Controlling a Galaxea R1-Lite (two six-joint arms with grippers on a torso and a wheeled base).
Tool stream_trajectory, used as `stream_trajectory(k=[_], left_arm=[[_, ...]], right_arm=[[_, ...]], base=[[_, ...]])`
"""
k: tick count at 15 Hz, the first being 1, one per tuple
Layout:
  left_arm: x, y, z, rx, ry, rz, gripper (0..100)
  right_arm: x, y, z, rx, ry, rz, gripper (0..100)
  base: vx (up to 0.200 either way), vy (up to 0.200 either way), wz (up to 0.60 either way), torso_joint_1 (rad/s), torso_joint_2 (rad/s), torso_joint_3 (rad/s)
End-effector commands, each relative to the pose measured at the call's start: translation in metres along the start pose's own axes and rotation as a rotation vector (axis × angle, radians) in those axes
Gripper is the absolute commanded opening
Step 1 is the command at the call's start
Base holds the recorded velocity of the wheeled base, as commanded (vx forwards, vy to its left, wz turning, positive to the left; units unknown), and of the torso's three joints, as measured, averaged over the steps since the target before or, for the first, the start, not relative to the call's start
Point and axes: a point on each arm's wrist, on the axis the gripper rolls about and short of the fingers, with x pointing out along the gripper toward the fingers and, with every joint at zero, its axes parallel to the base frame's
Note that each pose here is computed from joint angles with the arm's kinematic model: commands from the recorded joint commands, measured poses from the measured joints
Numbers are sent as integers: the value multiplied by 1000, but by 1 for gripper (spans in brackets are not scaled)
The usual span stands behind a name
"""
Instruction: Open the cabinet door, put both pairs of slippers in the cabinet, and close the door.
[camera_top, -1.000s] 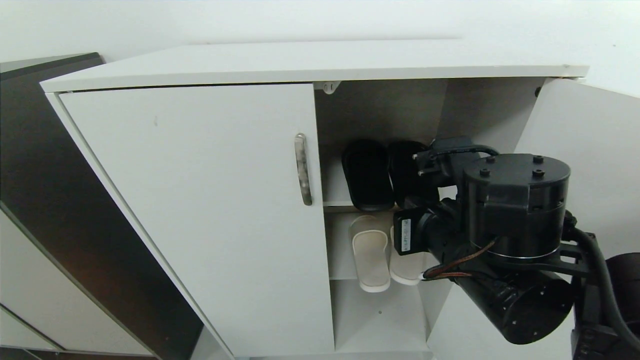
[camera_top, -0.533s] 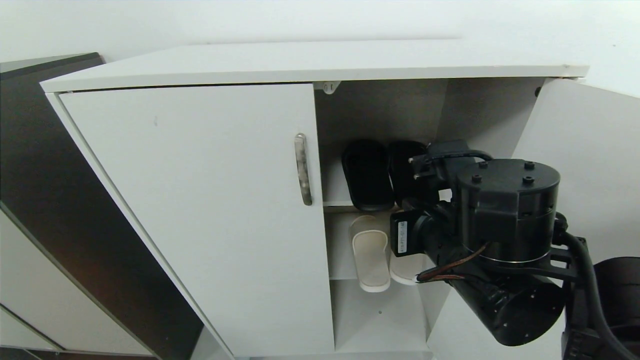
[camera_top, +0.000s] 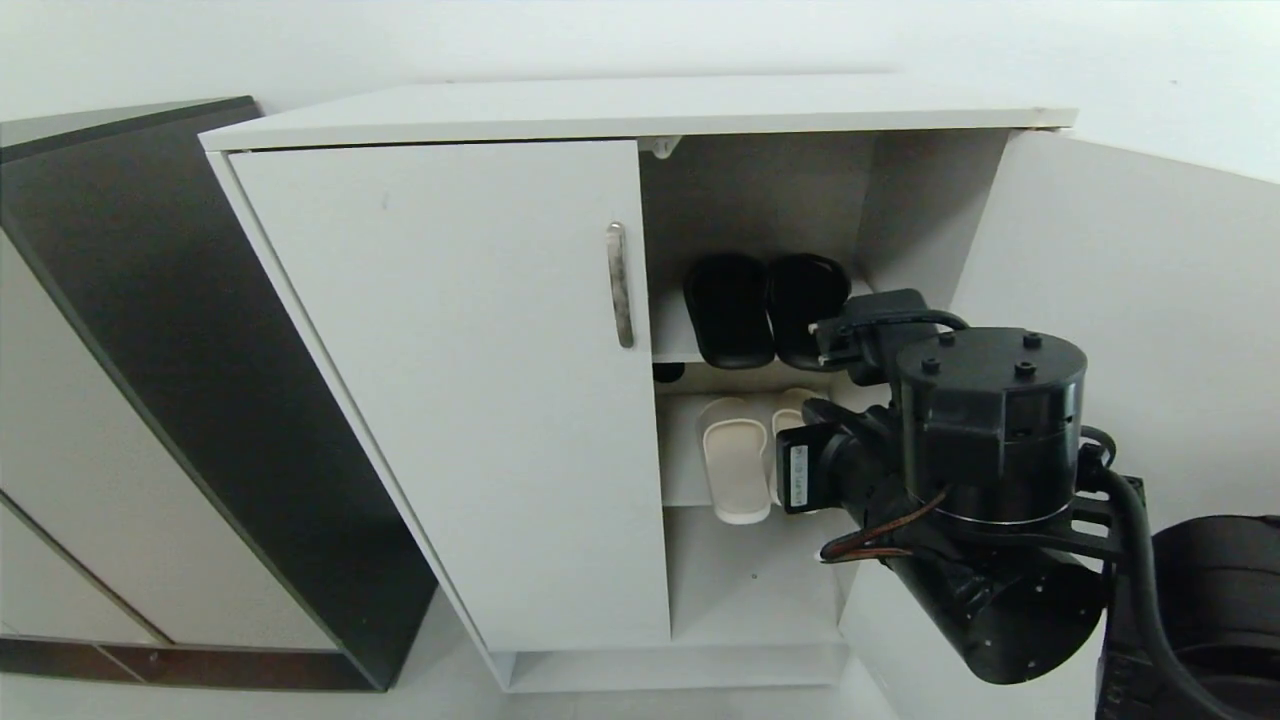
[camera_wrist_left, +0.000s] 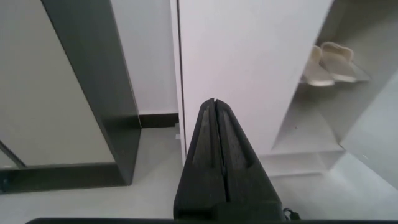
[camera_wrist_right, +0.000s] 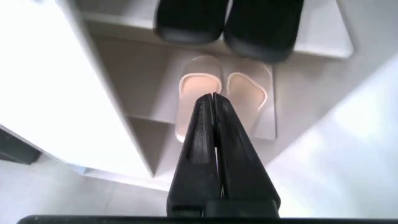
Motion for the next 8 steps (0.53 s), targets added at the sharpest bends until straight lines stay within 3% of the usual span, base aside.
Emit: stream_trajectory(k=[1, 8], left_arm=[[0, 0, 0, -1, 2, 1, 0], [0, 0, 0, 1, 2, 1, 0]], right_arm=[[6, -1, -3, -1, 3, -15, 0], [11, -7, -4, -2, 7, -36, 0]], base=[[-200, 0, 0, -2, -2, -2], [-200, 0, 0, 2, 2, 2]])
